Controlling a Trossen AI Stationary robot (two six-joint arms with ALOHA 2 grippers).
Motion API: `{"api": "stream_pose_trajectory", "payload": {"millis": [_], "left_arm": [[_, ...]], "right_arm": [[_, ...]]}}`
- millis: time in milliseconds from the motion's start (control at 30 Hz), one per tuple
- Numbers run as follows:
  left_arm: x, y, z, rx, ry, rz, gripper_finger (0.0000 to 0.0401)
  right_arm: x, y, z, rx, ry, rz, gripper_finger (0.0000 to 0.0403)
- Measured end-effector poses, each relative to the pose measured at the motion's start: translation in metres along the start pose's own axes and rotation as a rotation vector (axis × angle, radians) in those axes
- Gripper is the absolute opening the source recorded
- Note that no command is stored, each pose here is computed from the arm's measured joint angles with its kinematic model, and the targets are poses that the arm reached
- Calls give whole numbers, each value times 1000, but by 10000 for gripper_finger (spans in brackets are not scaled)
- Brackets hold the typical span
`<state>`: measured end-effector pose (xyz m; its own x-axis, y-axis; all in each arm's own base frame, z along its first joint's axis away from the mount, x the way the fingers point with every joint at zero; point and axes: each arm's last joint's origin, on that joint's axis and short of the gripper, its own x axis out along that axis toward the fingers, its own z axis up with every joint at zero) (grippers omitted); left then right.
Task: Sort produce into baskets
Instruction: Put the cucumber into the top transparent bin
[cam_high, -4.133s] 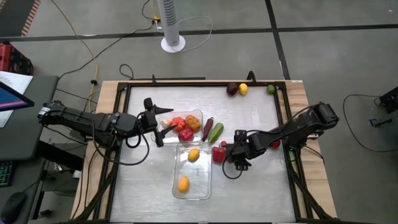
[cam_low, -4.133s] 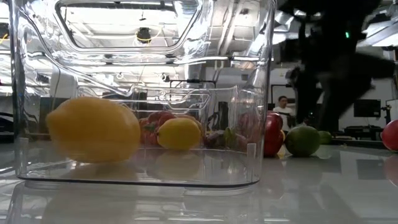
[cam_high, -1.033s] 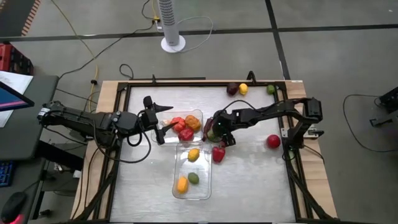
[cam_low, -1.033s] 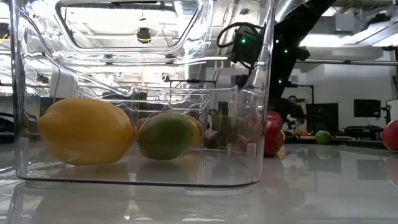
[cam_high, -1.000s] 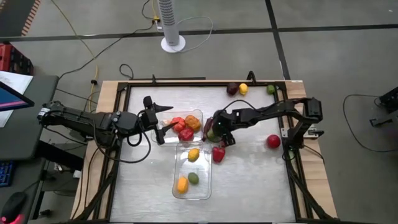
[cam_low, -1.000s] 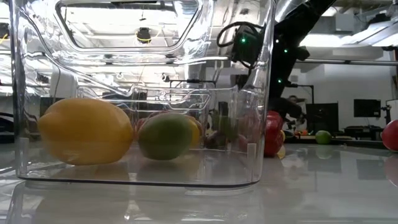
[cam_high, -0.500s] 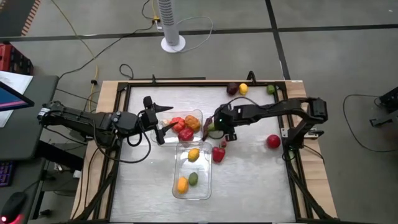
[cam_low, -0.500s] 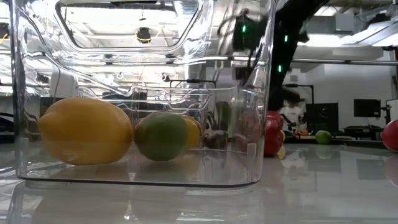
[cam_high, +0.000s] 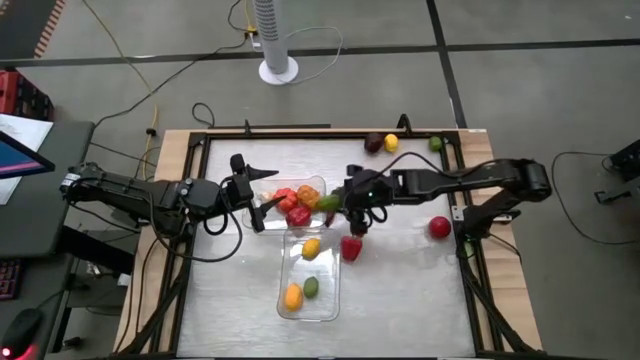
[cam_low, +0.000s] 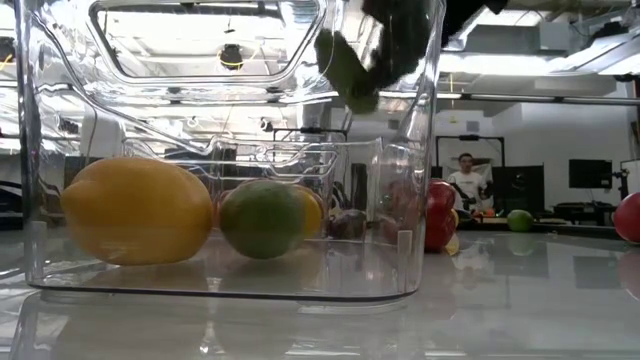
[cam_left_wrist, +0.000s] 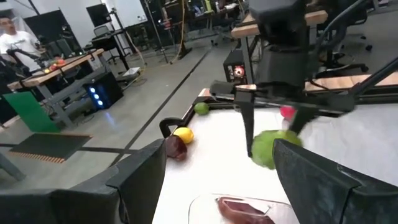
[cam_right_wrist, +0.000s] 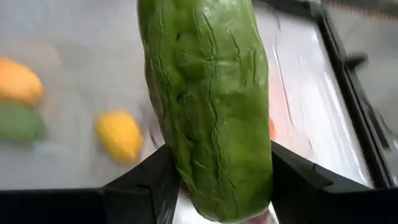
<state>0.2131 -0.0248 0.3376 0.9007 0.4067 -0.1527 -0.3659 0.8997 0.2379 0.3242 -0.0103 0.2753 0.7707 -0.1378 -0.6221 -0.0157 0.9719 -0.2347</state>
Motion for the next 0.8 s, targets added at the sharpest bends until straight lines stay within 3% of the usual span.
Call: {"api": "stream_pose_trajectory", "payload": {"millis": [233, 367, 800], "left_arm": [[0, 0, -1, 19, 13, -2, 280], [0, 0, -1, 16, 12, -2, 280], [0, 0, 0, 20, -1, -1, 280]], "right_arm": [[25, 39, 12, -27, -169, 312, 231], [35, 58, 10, -138, -166, 355, 232], [49, 77, 11, -180, -232, 425, 232]]}}
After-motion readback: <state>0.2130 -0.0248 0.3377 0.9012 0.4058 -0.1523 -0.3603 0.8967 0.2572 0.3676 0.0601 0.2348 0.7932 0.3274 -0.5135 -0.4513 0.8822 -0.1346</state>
